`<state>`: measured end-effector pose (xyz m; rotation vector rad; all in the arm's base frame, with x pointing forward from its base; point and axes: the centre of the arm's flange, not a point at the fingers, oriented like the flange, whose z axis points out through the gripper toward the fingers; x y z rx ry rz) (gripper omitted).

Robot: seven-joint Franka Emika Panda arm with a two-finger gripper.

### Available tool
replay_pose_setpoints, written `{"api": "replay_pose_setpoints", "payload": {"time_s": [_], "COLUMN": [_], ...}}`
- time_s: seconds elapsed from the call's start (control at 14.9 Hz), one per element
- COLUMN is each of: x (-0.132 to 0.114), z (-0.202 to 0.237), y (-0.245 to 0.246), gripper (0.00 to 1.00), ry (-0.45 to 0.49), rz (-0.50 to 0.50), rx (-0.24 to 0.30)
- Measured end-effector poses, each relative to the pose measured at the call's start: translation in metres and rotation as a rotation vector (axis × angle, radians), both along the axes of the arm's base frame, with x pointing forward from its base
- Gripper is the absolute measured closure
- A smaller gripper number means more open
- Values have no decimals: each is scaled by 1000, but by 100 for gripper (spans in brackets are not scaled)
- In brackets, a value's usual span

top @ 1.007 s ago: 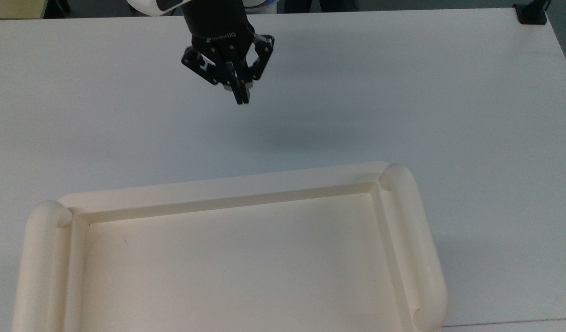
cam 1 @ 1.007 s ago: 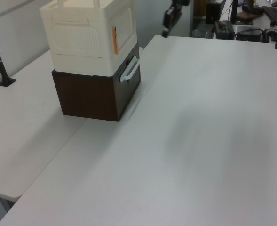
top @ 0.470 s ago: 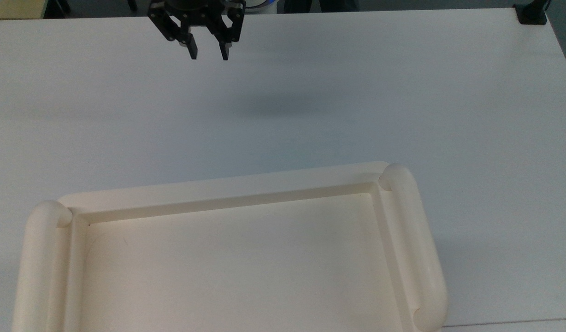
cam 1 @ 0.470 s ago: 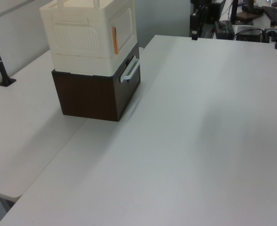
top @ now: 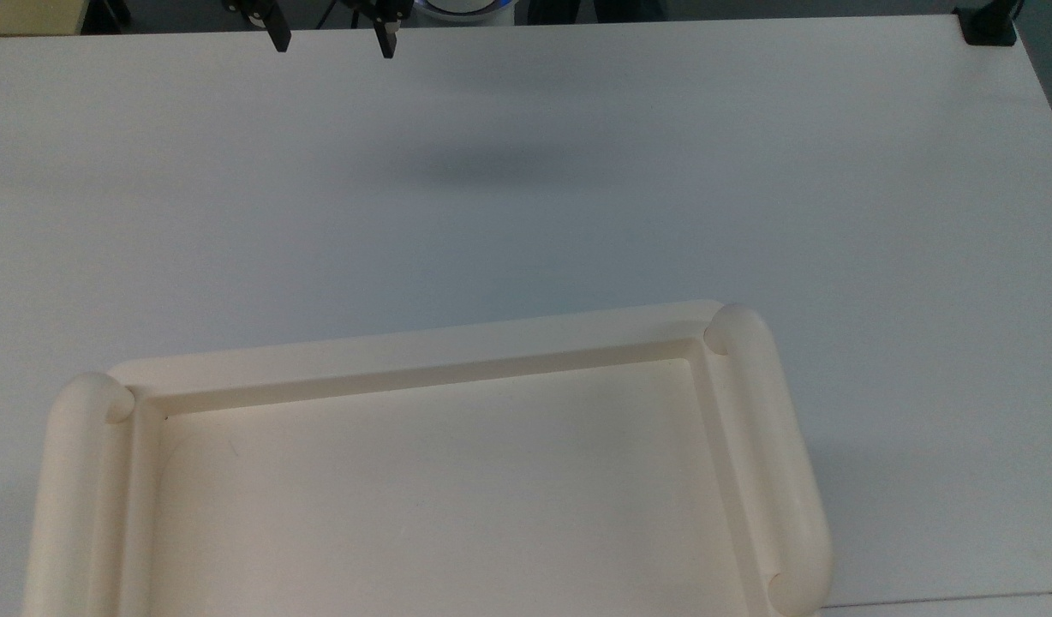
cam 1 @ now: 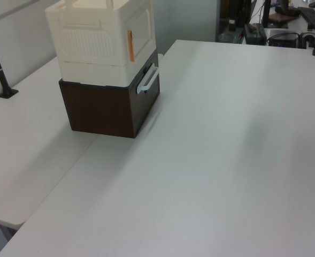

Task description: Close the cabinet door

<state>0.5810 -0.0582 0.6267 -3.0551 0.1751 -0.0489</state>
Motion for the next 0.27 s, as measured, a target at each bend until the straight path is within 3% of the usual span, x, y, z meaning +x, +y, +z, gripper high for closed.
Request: {"api": "replay_pose_setpoints", "payload": {"time_s": [0.27], "x": [-5], "z": [1], "y": [-12], "gripper": [0], "ry": [0], "rz": [-19], "rx": [3]}}
